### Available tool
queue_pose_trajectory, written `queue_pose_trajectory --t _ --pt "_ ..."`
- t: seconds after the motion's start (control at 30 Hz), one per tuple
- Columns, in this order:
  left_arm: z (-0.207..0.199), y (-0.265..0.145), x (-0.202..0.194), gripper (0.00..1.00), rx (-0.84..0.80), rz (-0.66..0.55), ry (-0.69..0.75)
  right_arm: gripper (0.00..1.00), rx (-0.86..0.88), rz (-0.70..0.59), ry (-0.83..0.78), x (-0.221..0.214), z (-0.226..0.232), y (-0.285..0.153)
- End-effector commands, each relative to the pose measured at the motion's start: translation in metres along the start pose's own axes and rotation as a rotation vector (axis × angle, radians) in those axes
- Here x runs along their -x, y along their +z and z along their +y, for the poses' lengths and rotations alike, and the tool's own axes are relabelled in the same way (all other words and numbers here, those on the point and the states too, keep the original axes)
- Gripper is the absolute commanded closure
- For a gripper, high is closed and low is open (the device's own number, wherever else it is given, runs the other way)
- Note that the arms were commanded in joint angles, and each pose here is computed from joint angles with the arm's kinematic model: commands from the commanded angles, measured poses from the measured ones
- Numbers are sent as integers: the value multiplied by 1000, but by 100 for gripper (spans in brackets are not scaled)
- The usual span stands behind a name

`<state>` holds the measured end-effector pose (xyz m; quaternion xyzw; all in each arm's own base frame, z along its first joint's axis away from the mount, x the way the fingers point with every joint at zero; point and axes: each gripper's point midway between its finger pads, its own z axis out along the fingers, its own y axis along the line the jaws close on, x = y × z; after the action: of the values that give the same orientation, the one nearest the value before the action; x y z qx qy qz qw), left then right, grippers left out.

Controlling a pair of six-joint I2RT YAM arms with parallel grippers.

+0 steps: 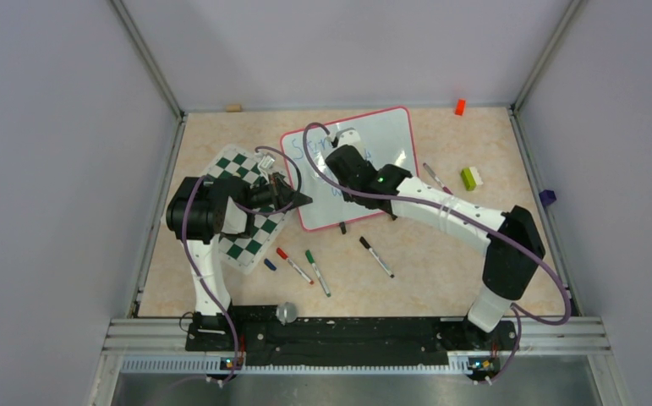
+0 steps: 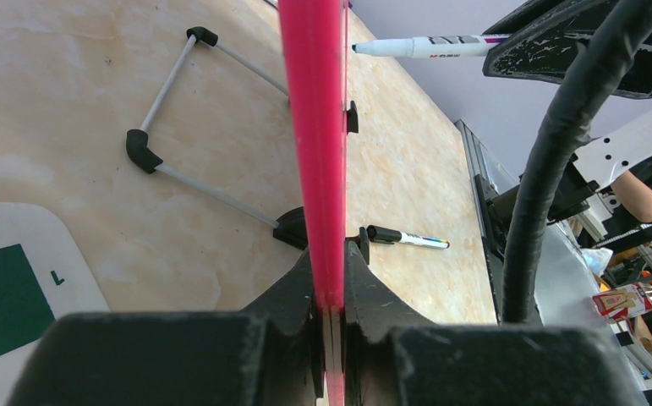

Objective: Write a sentence on the whiteboard

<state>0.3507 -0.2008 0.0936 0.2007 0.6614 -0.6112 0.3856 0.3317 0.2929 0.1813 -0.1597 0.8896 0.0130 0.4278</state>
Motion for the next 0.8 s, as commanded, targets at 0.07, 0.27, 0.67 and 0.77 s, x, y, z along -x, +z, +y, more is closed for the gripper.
queue_pose_trajectory --t 0.07,0.27,0.67,0.77 --pt "11 -8 27 100 61 -103 153 100 6 -43 20 21 3 2" --pt "11 -8 27 100 61 -103 153 100 2 -22 24 11 1 3" --pt "11 -8 27 100 61 -103 153 100 7 29 44 -15 -3 1" --pt "11 -8 27 100 61 -103 153 100 16 41 51 -21 -2 0"
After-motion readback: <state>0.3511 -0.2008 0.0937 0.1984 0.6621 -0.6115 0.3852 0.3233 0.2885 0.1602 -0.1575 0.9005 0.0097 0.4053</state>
